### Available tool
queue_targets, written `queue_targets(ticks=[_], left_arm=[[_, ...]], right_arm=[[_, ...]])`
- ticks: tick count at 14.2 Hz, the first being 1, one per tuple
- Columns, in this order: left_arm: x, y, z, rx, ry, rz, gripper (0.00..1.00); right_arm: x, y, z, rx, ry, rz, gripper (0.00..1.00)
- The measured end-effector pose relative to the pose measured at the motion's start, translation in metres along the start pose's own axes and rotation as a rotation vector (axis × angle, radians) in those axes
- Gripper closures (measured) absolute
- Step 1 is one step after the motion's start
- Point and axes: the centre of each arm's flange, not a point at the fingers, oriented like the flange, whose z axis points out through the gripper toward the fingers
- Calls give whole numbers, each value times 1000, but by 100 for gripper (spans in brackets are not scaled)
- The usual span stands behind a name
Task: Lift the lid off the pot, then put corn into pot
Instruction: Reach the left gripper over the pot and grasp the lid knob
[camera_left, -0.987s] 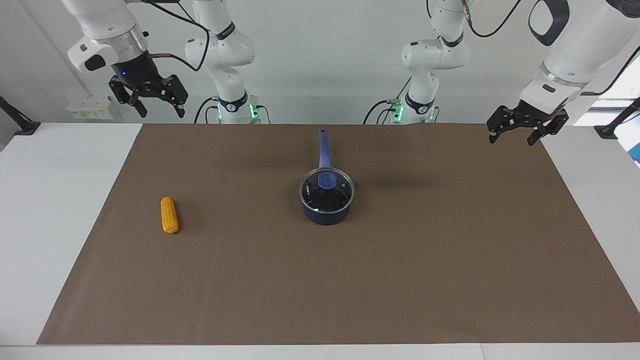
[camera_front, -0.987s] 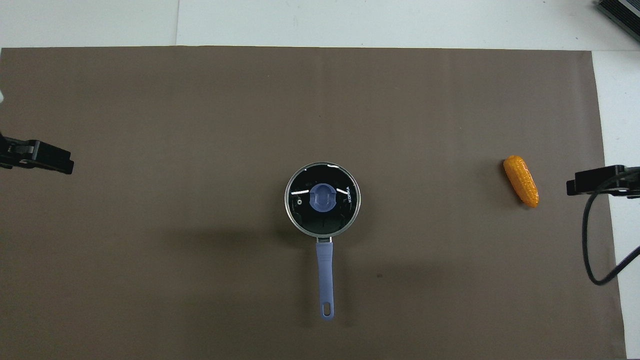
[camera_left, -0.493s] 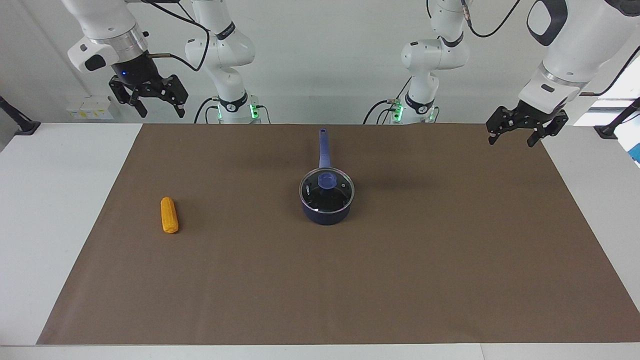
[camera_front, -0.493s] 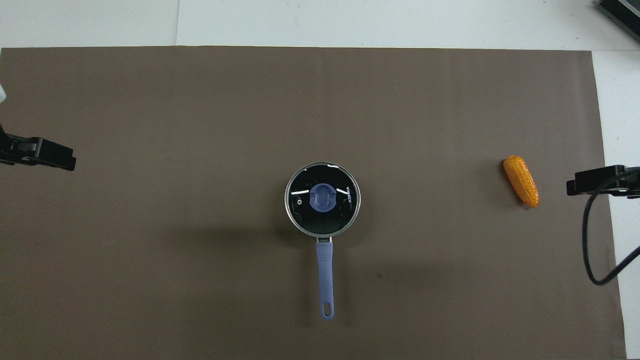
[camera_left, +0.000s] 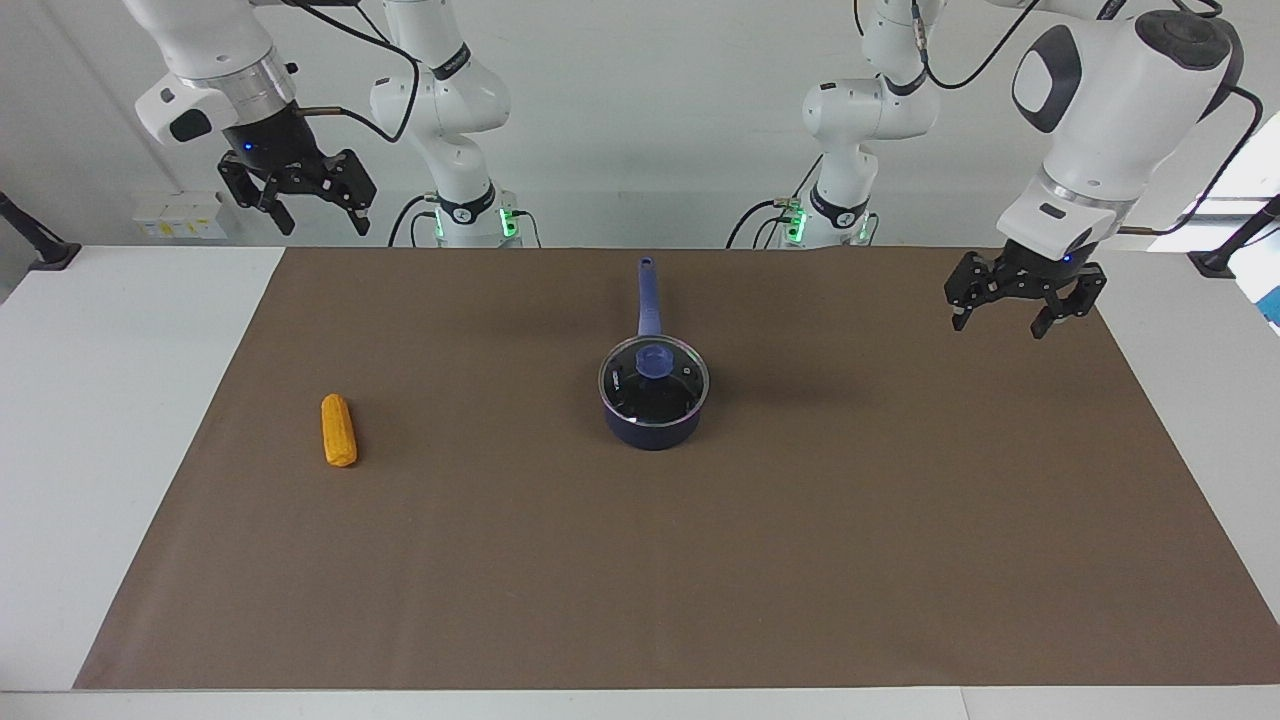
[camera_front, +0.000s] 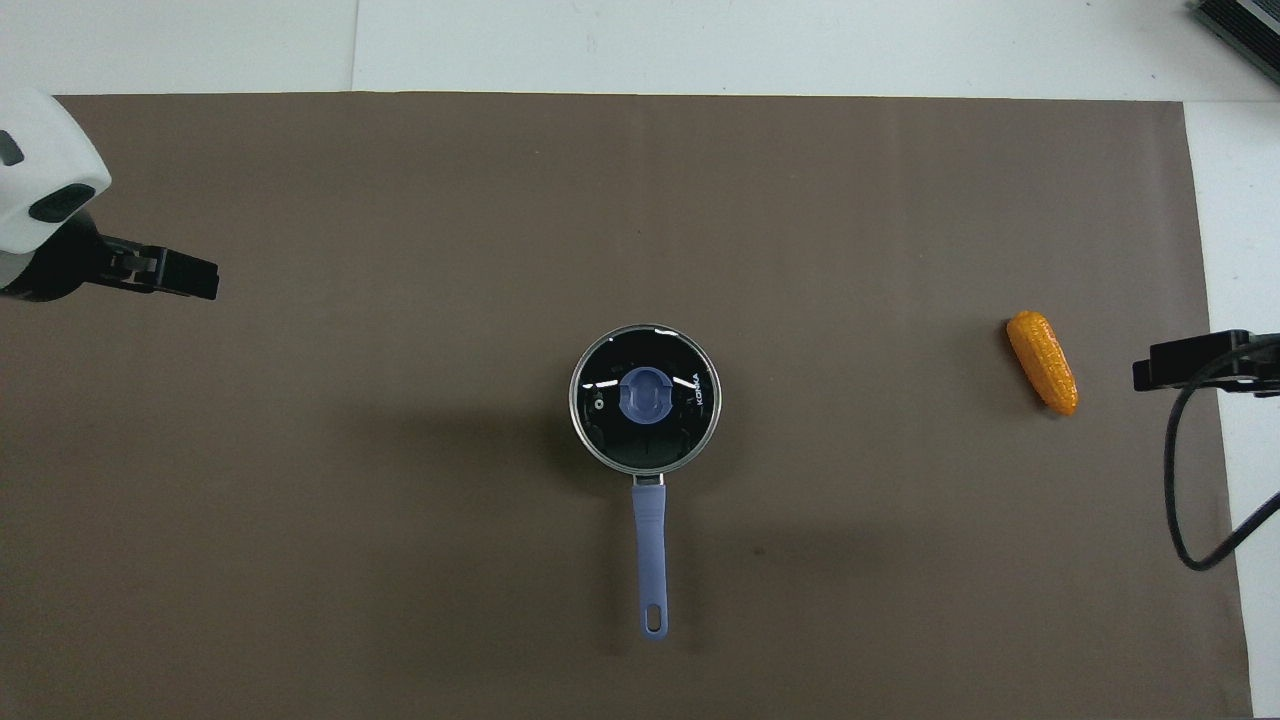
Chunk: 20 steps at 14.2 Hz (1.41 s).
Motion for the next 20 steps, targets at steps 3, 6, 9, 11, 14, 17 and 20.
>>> queue_targets(ticks=[3,6,9,11,14,17,20], left_arm=[[0,14,20,-5,-23,29,0],[2,34,38,-12,-55,62,0],[4,58,48,-17,-72,96,0],[4,83,47,-19,-71,103,0],[0,139,45,-24,-71,170,0],[-10,202,41,-30,-66,248,0],[-23,259,45,-34,-73,277,0]], right_arm=[[0,0,0,0,0,0,0],[0,0,0,0,0,0,0],[0,0,0,0,0,0,0],[0,0,0,0,0,0,0],[0,0,0,0,0,0,0],[0,0,0,0,0,0,0],[-1,2,0,-1,-9,4,0]])
